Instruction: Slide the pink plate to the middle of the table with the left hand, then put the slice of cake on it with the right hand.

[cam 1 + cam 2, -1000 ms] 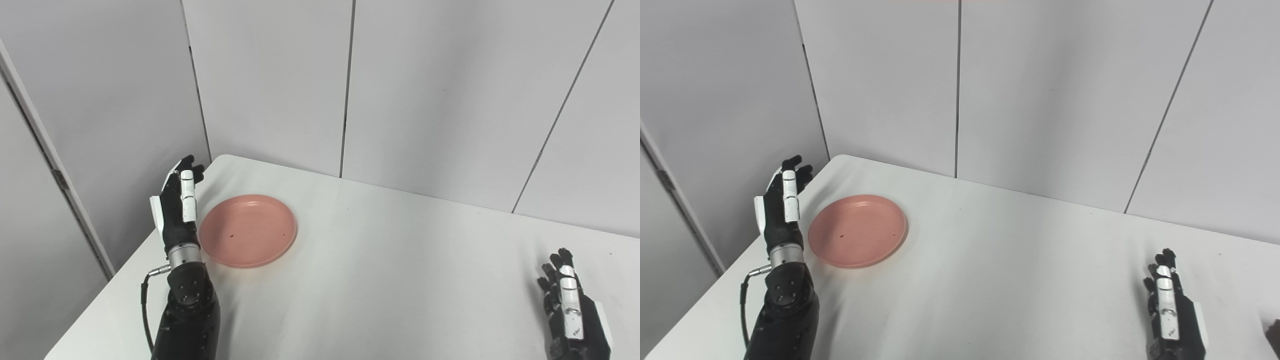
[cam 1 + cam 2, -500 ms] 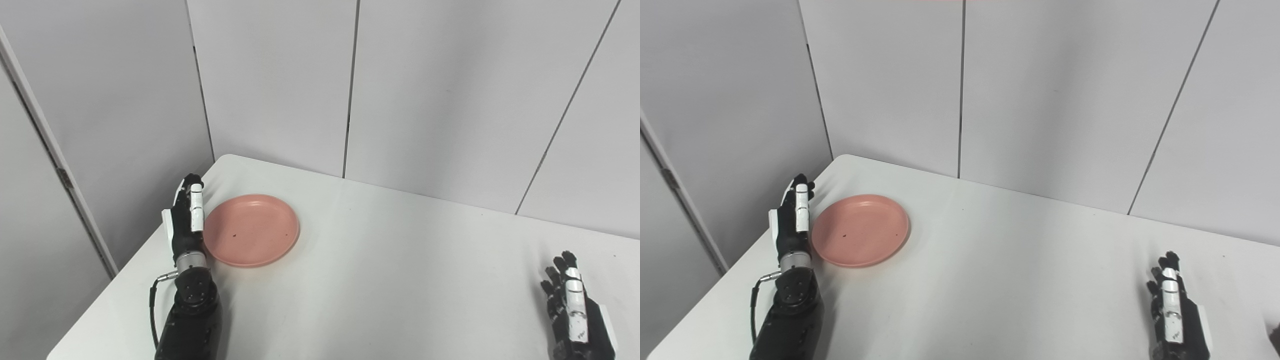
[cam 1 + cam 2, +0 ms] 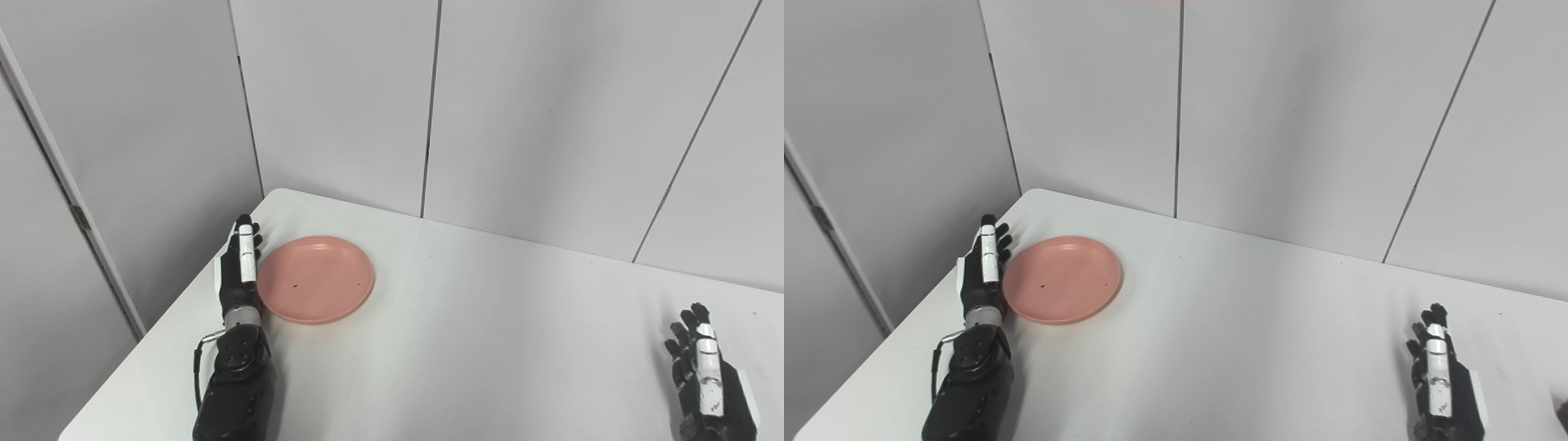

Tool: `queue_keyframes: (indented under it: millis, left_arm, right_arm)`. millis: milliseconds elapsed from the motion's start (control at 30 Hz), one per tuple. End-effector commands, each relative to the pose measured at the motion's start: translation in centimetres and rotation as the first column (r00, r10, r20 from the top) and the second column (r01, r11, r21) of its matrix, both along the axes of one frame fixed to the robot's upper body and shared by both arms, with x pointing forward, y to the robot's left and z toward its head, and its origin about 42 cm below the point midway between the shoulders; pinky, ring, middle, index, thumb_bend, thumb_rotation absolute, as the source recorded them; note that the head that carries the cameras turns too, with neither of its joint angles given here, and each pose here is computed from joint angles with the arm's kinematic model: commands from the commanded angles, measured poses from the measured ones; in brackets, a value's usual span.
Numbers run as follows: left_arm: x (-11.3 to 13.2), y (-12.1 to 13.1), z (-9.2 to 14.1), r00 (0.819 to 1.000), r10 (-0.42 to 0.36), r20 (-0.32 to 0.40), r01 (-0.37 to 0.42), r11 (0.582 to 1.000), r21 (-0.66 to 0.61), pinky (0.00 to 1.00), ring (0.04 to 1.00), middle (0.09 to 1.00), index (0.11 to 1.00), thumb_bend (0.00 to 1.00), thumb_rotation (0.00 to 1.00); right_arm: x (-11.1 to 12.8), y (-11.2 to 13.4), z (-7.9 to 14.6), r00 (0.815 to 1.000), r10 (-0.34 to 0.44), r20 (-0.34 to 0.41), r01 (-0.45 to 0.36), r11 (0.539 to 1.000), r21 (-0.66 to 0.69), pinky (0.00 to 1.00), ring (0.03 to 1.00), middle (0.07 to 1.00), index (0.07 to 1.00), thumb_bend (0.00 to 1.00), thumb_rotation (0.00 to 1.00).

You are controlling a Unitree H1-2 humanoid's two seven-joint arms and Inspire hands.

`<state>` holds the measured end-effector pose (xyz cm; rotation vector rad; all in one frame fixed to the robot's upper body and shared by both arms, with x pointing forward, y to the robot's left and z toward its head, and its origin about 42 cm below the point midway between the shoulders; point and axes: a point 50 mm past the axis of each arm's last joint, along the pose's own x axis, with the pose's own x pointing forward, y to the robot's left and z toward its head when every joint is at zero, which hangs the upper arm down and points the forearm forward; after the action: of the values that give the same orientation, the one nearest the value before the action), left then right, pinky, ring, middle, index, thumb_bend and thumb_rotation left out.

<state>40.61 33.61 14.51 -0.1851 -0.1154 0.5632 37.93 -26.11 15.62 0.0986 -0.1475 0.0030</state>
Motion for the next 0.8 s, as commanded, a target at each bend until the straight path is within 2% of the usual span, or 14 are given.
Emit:
queue_keyframes:
  millis: [0,100,233,467,533,767]
  left_arm:
    - [0.7,-0.4,1.9,0.997,-0.04,0.072,0.041,0.999,-0.011,0.83,0.854,0.847,0.844,0.71,1.0]
    - [0.7,-1.3,1.6,0.994,-0.075,0.084,0.083,0.991,-0.102,0.79,0.828,0.827,0.824,0.76,0.96]
    - [0.7,-2.6,1.4,0.989,-0.105,0.103,0.122,0.976,-0.18,0.76,0.784,0.784,0.776,0.76,0.97]
    - [0.7,-4.5,1.1,0.976,-0.176,0.125,0.197,0.963,-0.186,0.76,0.784,0.786,0.791,0.77,1.0]
    - [0.8,-5.0,1.1,0.974,-0.188,0.125,0.209,0.961,-0.184,0.76,0.776,0.78,0.784,0.78,0.97]
    - [1.3,-7.4,0.7,0.962,-0.247,0.118,0.267,0.941,-0.208,0.77,0.779,0.777,0.776,0.79,0.95]
  right_arm:
    - [0.5,0.1,1.9,0.998,0.009,0.068,-0.01,1.0,0.002,1.0,1.0,1.0,1.0,0.39,0.91]
    - [0.5,0.2,1.9,0.998,0.014,0.068,-0.014,1.0,-0.001,1.0,1.0,1.0,1.0,0.39,0.92]
    - [0.4,0.2,2.0,0.998,0.009,0.067,-0.009,1.0,-0.01,1.0,1.0,1.0,1.0,0.39,0.93]
    - [0.4,0.3,2.2,0.997,0.017,0.073,-0.016,1.0,-0.011,1.0,1.0,1.0,1.0,0.39,0.94]
    - [0.4,0.4,2.2,0.997,0.017,0.072,-0.017,1.0,-0.006,1.0,1.0,1.0,1.0,0.41,0.94]
    - [0.4,0.9,2.3,0.996,0.011,0.083,-0.01,1.0,-0.004,1.0,1.0,1.0,1.0,0.34,0.92]
